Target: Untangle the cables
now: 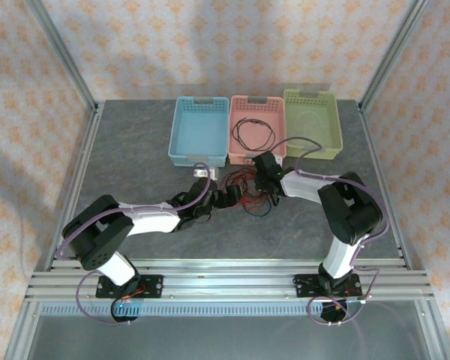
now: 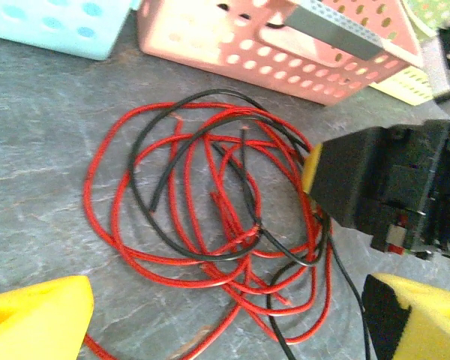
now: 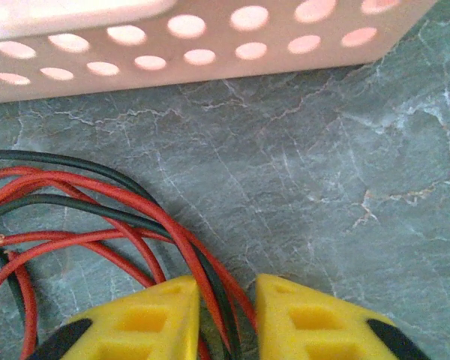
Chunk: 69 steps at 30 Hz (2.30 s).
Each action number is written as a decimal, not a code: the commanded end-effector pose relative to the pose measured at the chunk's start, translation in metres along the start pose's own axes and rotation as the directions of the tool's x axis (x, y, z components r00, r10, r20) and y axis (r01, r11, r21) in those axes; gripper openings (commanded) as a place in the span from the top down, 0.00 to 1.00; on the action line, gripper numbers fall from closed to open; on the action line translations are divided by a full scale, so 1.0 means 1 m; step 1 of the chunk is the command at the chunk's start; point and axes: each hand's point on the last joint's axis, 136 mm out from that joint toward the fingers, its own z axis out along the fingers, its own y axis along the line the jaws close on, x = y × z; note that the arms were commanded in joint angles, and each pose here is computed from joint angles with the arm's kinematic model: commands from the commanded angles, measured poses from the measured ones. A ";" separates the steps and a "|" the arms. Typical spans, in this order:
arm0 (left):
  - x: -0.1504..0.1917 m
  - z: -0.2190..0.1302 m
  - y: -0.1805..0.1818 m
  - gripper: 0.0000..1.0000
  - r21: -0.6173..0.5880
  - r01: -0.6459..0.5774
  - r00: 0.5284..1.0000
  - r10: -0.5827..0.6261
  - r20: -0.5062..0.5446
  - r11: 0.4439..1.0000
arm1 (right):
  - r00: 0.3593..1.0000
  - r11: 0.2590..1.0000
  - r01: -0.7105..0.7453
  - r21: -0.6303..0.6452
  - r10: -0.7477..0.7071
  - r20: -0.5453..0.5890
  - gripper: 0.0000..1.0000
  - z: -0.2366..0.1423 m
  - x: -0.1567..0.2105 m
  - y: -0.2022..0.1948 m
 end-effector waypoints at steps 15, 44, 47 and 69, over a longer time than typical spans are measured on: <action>-0.009 -0.020 0.061 0.22 -0.198 0.045 0.999 -0.046 0.002 0.979 | 0.956 0.944 0.289 -0.160 -0.294 -0.006 0.88 -0.043 0.058 0.024; 0.014 0.000 0.060 0.73 -0.294 -0.158 0.969 0.091 -0.229 0.942 | 0.980 0.980 0.199 0.027 -0.199 0.019 1.00 -0.042 0.054 -0.004; 0.016 0.002 0.056 0.75 -0.278 -0.159 0.965 0.090 -0.246 0.947 | 0.979 0.979 0.201 0.028 -0.201 0.014 1.00 -0.041 0.055 -0.004; 0.049 0.015 0.060 0.76 -0.337 -0.235 0.931 0.112 -0.349 0.912 | 0.979 0.979 0.201 0.035 -0.202 0.008 1.00 -0.039 0.056 -0.004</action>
